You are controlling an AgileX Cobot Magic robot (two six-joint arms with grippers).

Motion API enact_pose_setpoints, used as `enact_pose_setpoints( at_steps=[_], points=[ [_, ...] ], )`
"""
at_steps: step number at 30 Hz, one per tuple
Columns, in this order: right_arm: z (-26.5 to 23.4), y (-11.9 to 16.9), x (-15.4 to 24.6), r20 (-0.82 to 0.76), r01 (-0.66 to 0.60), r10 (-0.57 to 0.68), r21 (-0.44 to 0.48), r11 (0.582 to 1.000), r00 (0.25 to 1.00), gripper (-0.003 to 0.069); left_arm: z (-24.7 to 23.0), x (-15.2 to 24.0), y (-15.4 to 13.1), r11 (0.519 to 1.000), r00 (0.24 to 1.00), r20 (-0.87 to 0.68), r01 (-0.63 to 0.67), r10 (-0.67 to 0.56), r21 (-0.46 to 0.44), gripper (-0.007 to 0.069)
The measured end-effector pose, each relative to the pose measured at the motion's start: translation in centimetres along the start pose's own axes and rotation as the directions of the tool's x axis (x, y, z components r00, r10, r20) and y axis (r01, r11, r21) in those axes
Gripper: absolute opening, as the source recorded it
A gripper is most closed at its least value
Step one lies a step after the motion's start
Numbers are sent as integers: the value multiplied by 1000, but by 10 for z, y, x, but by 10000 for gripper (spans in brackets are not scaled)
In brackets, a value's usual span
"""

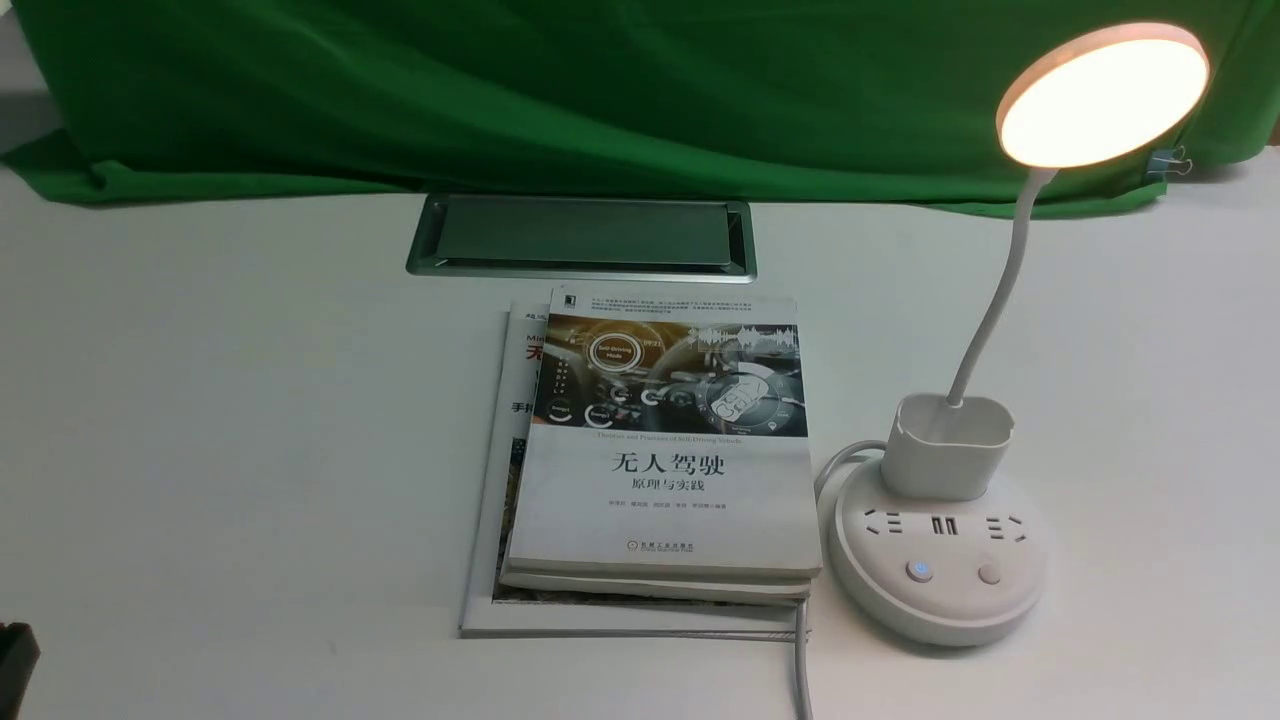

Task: Turn off the desk lamp on the white desktop by hand.
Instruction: 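Press the power button on the lamp base to turn the lamp off with the right gripper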

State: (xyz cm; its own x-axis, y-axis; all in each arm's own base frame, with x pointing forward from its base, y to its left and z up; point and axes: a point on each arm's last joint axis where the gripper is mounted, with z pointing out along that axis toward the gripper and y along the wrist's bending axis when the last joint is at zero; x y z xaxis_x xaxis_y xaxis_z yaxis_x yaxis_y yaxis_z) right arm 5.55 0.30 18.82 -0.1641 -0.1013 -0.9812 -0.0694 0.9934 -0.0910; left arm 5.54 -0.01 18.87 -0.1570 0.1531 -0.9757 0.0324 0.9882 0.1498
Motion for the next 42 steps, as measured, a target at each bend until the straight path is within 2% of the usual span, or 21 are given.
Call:
enact_pose_setpoints(
  at_steps=[17, 19, 20, 21, 22, 23, 24, 25, 26, 29, 33, 36, 41, 42],
  points=[
    [0, 0, -3, 30, -6, 6, 3, 1000, 1000, 57, 0, 0, 0, 1000, 1000, 0, -1, 1, 0, 20],
    [0, 0, -6, 67, -52, 52, 0, 999, 996, 57, 0, 0, 0, 1000, 1000, 0, -1, 1, 0, 20],
    [-1, -1, -11, 118, -153, 153, -12, 988, 981, 57, 0, 0, 0, 1000, 1000, 0, -1, 1, 0, 20],
    [-1, -1, -11, 125, -166, 166, -14, 986, 978, 57, 0, 0, 0, 1000, 1000, 0, -1, 1, 0, 20],
    [-1, -1, -14, 154, -229, 230, -26, 973, 961, 57, 0, 0, 0, 1000, 1000, 0, -1, 1, 0, 20],
    [-2, -2, -20, 213, -348, 352, -59, 936, 911, 57, 0, 0, 0, 1000, 1000, 0, -1, 1, 0, 20],
    [-2, -2, -20, 212, -362, 367, -63, 930, 906, 57, 0, 0, 0, 1000, 1000, 0, -1, 1, 0, 20],
    [-3, -3, -24, 248, -468, 478, -104, 878, 842, 57, 0, 0, 0, 1000, 1000, 0, -1, 1, 0, 20],
    [-4, -3, -26, 259, -508, 522, -124, 852, 813, 57, 0, 0, 0, 1000, 1000, 0, -1, 1, 0, 20],
    [-5, -4, -30, 288, -575, 598, -168, 801, 748, 57, 0, 0, 0, 1000, 1000, 0, 0, 0, 0, 20],
    [-5, -4, -30, 278, -606, 631, -180, 775, 724, 57, 0, 0, 0, 1000, 1000, 0, 0, 0, 0, 20],
    [-3, -2, -32, 166, -592, 607, -132, 795, 777, 59, 0, 0, 0, 1000, 1000, 0, 0, 0, 0, 20],
    [3, 3, -85, -131, -389, 374, -107, 915, 918, 65, 0, 0, 0, 1000, 1000, 0, 0, 0, 0, 20],
    [3, 3, -91, -134, -380, 365, -111, 918, 921, 65, 0, 0, 0, 1000, 1000, 0, 0, 0, 0, 20]
  ],
)
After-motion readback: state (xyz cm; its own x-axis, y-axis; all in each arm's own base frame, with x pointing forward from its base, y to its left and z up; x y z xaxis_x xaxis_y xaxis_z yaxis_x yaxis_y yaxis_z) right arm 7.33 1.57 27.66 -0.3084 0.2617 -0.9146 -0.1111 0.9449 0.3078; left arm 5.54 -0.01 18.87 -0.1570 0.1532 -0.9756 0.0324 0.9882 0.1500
